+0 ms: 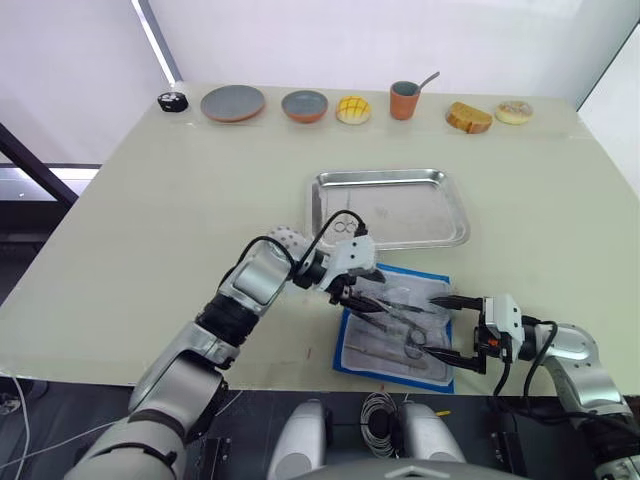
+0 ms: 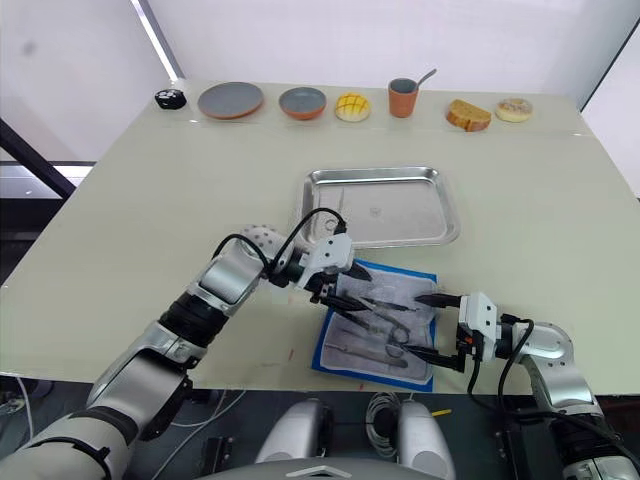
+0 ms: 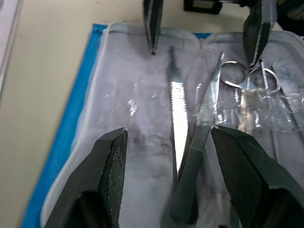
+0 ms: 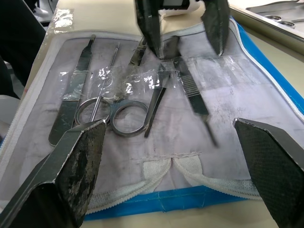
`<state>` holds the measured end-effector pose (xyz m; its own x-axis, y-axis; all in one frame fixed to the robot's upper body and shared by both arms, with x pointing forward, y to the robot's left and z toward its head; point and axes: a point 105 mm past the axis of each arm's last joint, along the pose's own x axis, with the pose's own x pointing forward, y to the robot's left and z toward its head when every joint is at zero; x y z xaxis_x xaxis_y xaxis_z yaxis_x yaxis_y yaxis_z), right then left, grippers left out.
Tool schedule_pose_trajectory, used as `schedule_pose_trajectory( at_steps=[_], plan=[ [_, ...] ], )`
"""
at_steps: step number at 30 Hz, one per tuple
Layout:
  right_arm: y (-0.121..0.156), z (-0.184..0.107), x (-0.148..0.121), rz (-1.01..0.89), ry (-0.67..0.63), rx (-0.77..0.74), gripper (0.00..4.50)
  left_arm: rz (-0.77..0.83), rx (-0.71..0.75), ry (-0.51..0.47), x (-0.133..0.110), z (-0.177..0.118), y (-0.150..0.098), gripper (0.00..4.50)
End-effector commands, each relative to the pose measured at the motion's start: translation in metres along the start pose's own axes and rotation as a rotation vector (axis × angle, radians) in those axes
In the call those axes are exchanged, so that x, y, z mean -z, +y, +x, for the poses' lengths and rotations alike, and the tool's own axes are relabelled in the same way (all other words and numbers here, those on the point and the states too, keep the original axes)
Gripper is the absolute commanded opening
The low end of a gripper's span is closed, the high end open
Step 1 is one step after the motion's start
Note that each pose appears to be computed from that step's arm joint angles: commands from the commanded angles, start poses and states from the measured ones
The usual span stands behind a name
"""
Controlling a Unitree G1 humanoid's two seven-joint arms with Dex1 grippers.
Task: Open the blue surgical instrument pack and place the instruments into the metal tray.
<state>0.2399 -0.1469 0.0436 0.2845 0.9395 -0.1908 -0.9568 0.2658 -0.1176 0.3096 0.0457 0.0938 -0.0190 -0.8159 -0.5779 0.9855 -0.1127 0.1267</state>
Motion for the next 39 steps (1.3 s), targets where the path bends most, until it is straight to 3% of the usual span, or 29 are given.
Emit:
schedule_pose_trajectory(
  at_steps=[1,6,11,29,39],
  plan=[
    [0.022,0.001,0.037,0.146,0.096,-0.041,4.50,0.026,-0.045,-0.015,-0.009,-0.004,0.012,2.97],
    [0.021,0.002,0.036,0.145,0.094,-0.040,4.50,0.031,-0.060,-0.021,-0.012,-0.003,0.019,2.97],
    [0.021,0.001,0.036,0.145,0.096,-0.038,4.50,-0.014,-0.059,-0.107,-0.028,-0.006,0.024,2.97],
    [0.021,0.003,0.033,0.136,0.090,-0.038,4.50,0.102,-0.099,0.039,-0.009,-0.004,0.044,2.97],
    [0.021,0.003,0.034,0.138,0.086,-0.031,4.50,0.160,0.082,0.093,0.001,-0.011,0.031,2.97]
  ],
)
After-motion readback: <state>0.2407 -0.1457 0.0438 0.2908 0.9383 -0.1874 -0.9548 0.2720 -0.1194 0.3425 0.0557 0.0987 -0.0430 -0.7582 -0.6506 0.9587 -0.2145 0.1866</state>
